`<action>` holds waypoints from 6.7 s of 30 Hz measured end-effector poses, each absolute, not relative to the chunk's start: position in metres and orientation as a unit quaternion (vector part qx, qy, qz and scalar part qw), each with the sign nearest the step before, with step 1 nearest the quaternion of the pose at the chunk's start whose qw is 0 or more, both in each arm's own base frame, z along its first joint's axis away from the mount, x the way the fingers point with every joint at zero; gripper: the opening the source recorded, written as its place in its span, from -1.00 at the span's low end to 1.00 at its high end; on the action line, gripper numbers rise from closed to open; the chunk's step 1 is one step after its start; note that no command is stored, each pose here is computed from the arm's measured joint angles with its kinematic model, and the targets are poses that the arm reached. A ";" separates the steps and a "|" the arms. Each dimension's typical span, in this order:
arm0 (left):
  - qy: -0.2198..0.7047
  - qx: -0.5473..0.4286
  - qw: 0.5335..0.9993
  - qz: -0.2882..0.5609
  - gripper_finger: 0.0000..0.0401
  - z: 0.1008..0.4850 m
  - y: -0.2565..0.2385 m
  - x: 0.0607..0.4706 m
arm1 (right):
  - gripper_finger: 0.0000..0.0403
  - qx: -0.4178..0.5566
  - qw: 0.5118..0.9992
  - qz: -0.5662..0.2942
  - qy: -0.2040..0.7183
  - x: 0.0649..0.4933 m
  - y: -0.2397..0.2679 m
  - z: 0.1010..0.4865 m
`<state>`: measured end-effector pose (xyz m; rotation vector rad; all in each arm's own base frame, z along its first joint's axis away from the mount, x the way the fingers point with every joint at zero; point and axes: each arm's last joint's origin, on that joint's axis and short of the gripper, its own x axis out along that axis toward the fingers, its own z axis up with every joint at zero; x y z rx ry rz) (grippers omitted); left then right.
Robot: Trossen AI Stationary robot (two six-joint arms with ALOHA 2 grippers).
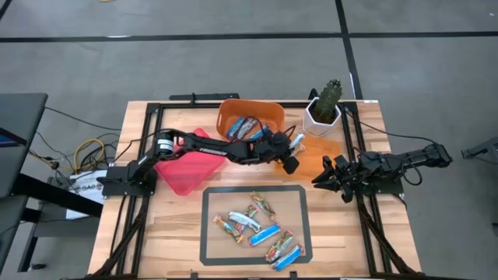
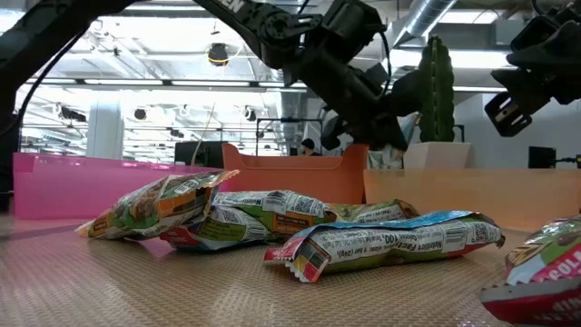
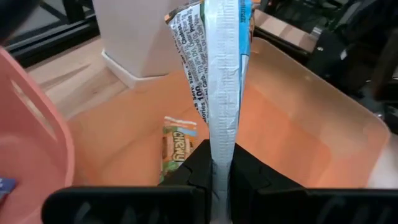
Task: Pick and place Granola Bars by type
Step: Put the yellow granola bar into the light orange bin, then put the top yellow granola bar into the light orange bin
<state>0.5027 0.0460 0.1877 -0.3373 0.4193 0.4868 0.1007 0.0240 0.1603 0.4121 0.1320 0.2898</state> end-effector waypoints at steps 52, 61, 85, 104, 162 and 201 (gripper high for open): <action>0.200 0.028 0.970 0.137 -0.39 0.208 -0.021 0.499 | -0.59 0.204 0.966 0.143 0.065 0.101 0.024 0.160; 0.227 0.079 0.968 0.072 -0.39 0.208 -0.048 0.465 | -0.59 0.204 0.966 0.143 0.066 0.101 0.024 0.160; 0.351 0.194 0.914 -0.055 -0.39 0.167 -0.106 0.403 | -0.59 0.204 0.966 0.143 0.065 0.101 0.024 0.160; 0.365 0.341 0.859 -0.110 -0.01 0.163 -0.099 0.401 | -0.59 0.204 0.966 0.143 0.065 0.101 0.024 0.160; 0.407 0.285 0.860 -0.117 -0.70 0.144 -0.087 0.412 | -0.59 0.204 0.966 0.143 0.068 0.101 0.024 0.160; 0.131 -0.126 0.979 0.097 -0.88 0.195 -0.021 0.451 | -0.59 0.204 0.966 0.143 0.068 0.101 0.024 0.160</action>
